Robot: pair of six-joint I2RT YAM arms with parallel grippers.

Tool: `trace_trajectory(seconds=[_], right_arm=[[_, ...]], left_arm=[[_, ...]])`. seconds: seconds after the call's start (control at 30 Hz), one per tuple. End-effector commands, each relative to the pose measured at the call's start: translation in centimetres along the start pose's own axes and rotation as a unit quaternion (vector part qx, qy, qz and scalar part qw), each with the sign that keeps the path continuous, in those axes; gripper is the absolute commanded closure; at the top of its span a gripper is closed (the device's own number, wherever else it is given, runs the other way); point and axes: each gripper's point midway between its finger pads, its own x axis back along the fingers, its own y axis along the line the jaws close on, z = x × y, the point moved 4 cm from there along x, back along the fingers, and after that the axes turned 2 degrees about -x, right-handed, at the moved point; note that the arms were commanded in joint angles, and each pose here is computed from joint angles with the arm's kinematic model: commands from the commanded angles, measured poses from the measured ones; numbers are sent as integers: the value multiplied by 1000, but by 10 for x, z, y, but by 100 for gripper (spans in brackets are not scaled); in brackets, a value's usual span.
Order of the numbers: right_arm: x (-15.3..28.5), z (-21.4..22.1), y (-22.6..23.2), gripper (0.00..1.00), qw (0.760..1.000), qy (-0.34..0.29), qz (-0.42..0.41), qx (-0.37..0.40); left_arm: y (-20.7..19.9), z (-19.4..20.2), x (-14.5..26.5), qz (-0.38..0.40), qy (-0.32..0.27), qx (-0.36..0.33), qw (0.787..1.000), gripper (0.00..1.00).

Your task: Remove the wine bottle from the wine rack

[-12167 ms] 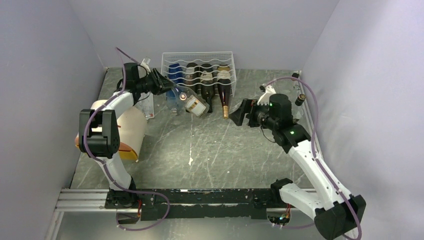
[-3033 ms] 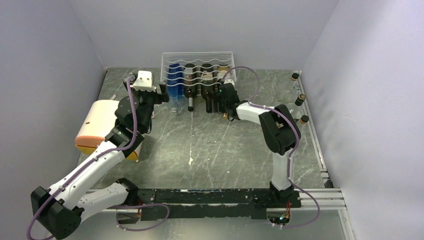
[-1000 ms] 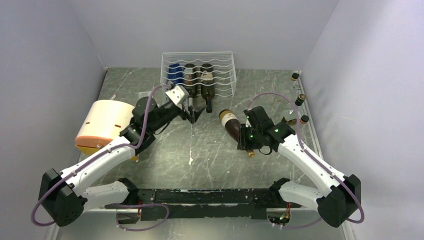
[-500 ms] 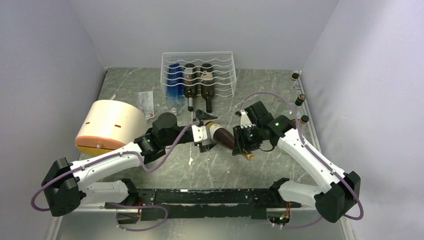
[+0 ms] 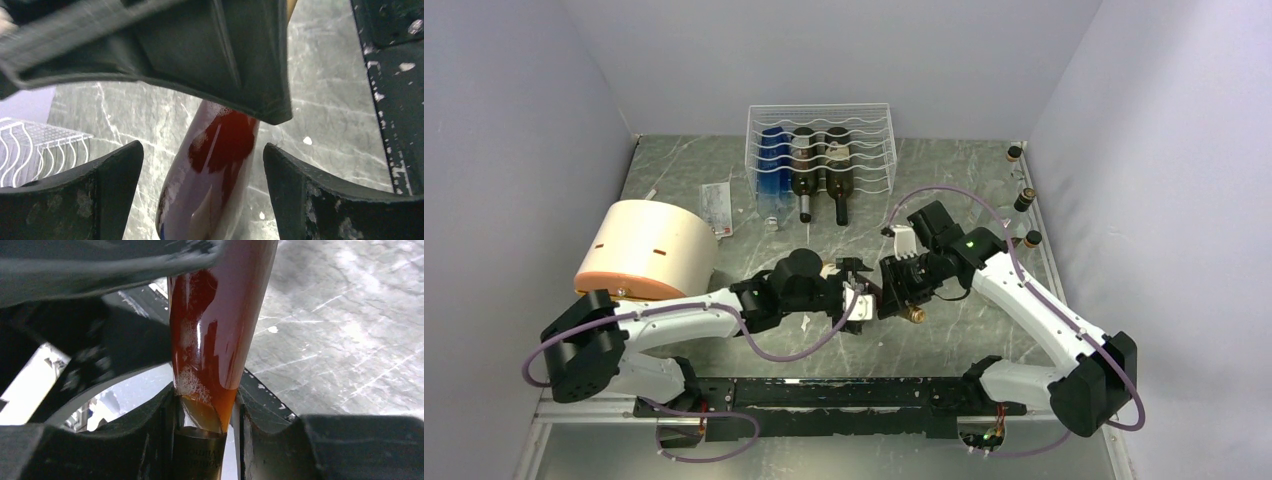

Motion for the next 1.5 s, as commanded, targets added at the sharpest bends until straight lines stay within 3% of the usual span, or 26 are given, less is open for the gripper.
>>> trace_trajectory(seconds=[0.0, 0.3, 0.47, 0.67, 0.83, 0.97, 1.17, 1.3, 1.47], right_arm=[[28, -30, 52, 100, 977, -93, -143, 127], [30, -19, 58, 100, 972, -88, -167, 136], [29, -20, 54, 99, 975, -96, -153, 130], [30, -32, 43, 71, 982, -124, -92, 111], [40, -40, 36, 40, 982, -161, -39, 90], [51, -46, 27, 19, 976, -208, 11, 57], [61, -49, 8, 5, 956, -284, 75, 0], [62, -53, 6, 5, 939, -337, 64, -21], [46, -62, 8, 13, 929, -367, 19, -34]], left_arm=[[7, 10, -7, -45, 21, -40, 998, 8], [4, 13, -12, -45, 19, -50, 998, 16], [6, 10, -11, -53, 17, -40, 998, 50], [10, 4, -9, -69, 7, -30, 997, 72], [21, 0, -8, -101, 6, -9, 995, 86], [33, -5, -3, -145, 1, 13, 989, 89], [50, -11, 4, -204, -11, 57, 977, 90], [59, -15, 6, -233, -17, 99, 967, 90], [63, -15, 3, -241, -14, 142, 960, 90]])
